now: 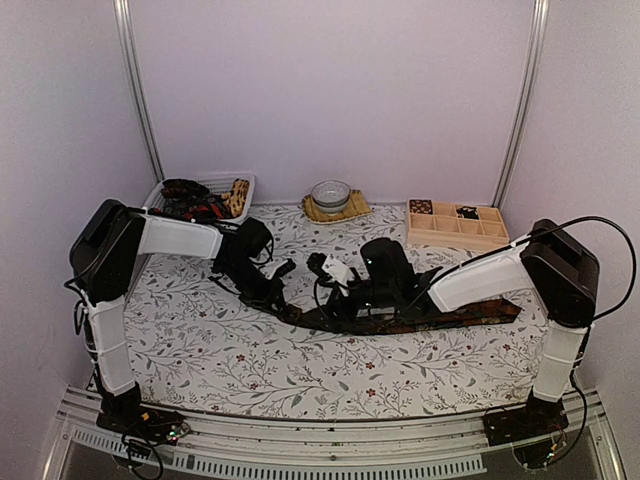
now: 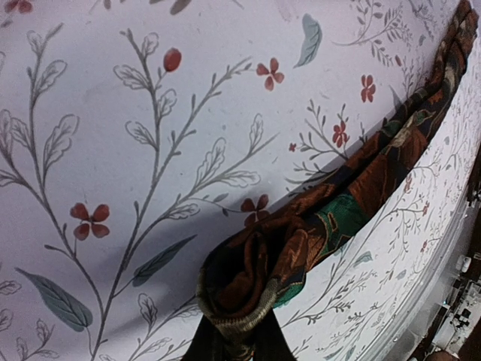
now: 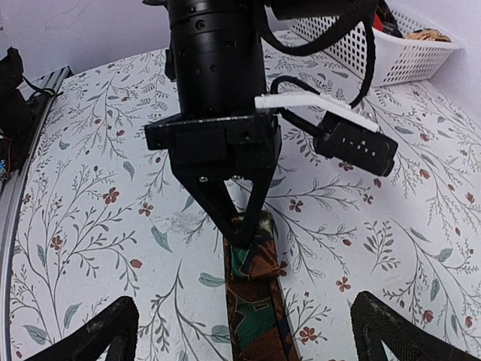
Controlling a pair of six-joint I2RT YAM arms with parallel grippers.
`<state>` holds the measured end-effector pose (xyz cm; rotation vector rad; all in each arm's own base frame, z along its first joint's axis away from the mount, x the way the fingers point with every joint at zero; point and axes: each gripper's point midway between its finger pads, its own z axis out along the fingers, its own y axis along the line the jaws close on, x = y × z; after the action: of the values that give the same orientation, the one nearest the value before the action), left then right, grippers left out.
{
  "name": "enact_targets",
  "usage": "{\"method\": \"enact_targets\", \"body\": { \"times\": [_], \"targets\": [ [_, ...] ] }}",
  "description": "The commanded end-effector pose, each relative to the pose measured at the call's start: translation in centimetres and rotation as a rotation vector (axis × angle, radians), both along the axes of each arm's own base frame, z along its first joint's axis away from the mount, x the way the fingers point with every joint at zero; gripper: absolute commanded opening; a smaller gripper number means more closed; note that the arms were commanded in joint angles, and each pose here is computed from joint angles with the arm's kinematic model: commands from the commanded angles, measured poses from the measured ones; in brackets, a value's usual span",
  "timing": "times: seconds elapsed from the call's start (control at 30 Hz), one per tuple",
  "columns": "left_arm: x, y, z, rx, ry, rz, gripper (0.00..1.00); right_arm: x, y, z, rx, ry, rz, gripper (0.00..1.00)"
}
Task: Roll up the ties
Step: Roll the tie at the center of the board.
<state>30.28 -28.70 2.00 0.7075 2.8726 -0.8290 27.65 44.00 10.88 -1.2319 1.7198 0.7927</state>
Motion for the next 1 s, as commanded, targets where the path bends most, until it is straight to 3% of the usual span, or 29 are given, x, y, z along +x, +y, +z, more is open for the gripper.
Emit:
{"method": "enact_targets", "body": {
  "times": [0.0, 0.33, 0.7, 0.97],
  "targets": [
    [-0.4, 0.4, 0.1, -0.001, 0.009, -0.021, 0.00, 0.4, 1.5, -0.5, -0.029, -0.075, 0.015, 0.99],
    [0.1, 1.4, 2.4, 0.074, -0.056, -0.053, 0.00, 0.9, -1.1, -3.5, -0.213, -0.028, -0.124, 0.98],
    [2.0, 4.0, 3.3, 0.385, -0.179, 0.012, 0.00, -0.6, -3.5, -4.2, -0.198, 0.336, -0.260, 0.97],
    [2.2, 4.8, 1.8, 0.658, -0.233, -0.007, 0.00, 0.6, -5.5, -4.3, -0.168, 0.475, -0.357, 0.96]
  ]
}}
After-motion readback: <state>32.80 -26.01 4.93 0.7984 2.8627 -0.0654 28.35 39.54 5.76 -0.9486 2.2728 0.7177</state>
